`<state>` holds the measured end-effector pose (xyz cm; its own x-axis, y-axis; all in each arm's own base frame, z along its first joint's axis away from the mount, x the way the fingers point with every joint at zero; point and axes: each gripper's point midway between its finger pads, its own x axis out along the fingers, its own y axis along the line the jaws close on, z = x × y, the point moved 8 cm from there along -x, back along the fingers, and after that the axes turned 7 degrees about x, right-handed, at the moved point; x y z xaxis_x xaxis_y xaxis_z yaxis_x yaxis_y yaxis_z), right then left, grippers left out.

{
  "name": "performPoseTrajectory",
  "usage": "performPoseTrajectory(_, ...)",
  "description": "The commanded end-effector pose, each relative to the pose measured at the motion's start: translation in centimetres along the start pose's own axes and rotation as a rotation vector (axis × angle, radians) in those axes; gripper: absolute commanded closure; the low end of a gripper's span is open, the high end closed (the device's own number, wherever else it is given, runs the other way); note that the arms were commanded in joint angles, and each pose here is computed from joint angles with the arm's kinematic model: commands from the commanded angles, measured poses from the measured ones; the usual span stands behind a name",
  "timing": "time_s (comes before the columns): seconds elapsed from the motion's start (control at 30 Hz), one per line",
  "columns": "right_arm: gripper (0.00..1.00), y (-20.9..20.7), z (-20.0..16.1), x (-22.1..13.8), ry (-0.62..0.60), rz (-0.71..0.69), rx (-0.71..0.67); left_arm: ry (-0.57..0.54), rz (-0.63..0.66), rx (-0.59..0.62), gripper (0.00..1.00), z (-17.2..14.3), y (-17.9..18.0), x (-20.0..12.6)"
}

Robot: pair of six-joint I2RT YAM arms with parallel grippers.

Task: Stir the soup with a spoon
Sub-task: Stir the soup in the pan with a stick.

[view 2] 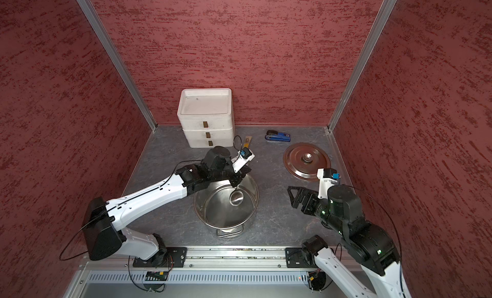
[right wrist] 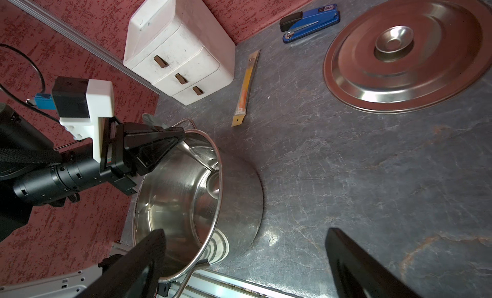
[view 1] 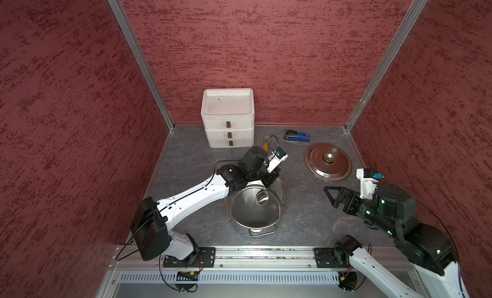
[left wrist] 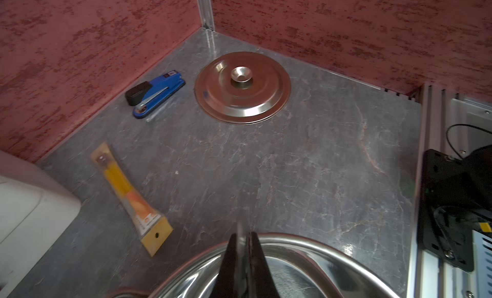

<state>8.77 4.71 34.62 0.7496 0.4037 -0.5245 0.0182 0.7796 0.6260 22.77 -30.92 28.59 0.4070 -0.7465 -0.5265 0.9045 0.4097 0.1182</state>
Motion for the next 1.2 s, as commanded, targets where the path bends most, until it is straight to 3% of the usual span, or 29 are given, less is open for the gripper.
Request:
performPoseTrajectory(0.0,0.02,-0.2,0.1,-1.1,-0.028,-0.011,0.011,-0.081,-0.067,0.049,1.0,2.2,-2.0,0.2)
performPoseTrajectory(0.27,0.02,-0.4,-0.1,-0.9,-0.018,-0.012,0.014,-0.103,-0.139,0.118,1.0,2.5,-7.1,-1.2)
performPoseTrajectory(0.57,0.02,-0.3,-0.2,-0.3,0.0,-0.008,0.02,-0.065,-0.198,0.133,1.0,-1.4,-10.7,-5.9)
performPoseTrajectory(0.7,0.02,-0.1,-0.1,0.2,0.011,-0.009,0.019,-0.033,-0.102,0.087,1.0,-3.7,-9.3,-7.5)
performPoseTrajectory(0.93,0.02,0.6,0.4,1.0,0.021,0.004,0.005,-0.017,0.122,-0.062,1.0,-7.1,-3.5,-10.0)
performPoseTrajectory(1.17,0.02,1.1,0.6,1.6,0.033,0.012,-0.001,-0.009,0.267,-0.092,1.0,-7.5,1.4,-10.2)
